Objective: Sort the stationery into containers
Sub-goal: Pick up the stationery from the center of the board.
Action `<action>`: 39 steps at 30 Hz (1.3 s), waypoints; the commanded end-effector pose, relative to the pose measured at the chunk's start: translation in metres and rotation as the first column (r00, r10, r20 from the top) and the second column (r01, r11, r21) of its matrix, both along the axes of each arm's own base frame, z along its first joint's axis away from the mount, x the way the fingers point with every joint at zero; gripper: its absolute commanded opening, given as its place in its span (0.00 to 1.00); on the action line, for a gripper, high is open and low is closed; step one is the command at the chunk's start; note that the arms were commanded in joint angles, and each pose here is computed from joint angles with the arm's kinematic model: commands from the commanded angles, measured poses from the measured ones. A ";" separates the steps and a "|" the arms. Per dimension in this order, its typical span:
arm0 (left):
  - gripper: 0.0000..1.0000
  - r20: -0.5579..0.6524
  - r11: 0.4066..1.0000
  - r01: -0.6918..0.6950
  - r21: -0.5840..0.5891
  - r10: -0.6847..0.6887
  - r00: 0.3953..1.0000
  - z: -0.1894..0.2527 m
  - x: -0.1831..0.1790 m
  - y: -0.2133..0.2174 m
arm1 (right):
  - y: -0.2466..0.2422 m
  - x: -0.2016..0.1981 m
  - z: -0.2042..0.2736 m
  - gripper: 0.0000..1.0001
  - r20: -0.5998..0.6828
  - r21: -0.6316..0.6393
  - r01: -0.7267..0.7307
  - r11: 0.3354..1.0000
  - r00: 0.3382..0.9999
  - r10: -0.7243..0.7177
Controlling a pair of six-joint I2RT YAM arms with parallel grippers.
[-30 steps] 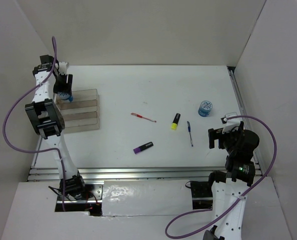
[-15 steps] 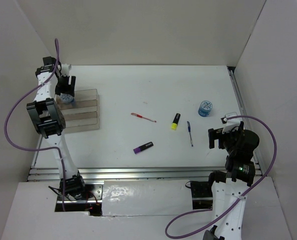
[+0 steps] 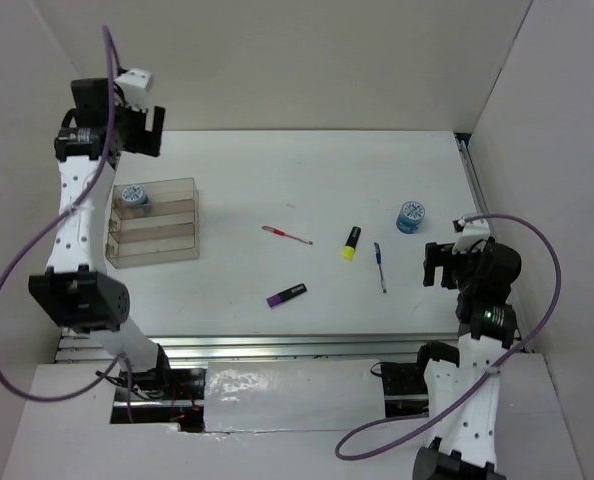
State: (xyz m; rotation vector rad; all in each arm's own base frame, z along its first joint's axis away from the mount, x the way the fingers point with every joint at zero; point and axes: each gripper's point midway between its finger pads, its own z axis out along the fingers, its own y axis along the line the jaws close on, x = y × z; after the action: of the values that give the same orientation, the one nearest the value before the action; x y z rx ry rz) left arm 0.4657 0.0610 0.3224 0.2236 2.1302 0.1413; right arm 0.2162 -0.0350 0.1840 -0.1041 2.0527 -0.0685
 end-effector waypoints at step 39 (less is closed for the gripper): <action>0.99 -0.184 0.989 0.132 -0.067 -0.142 0.972 -0.122 -0.135 -0.098 | 0.000 0.237 -0.108 0.99 -0.476 0.100 -0.007 0.995 0.878 0.053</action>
State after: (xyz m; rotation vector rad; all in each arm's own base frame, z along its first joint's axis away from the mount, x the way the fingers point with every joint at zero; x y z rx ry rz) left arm 0.3240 -0.0372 0.1952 0.3932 2.3241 -0.0084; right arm 0.4458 -0.0335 0.0717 -0.0772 2.5678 0.1254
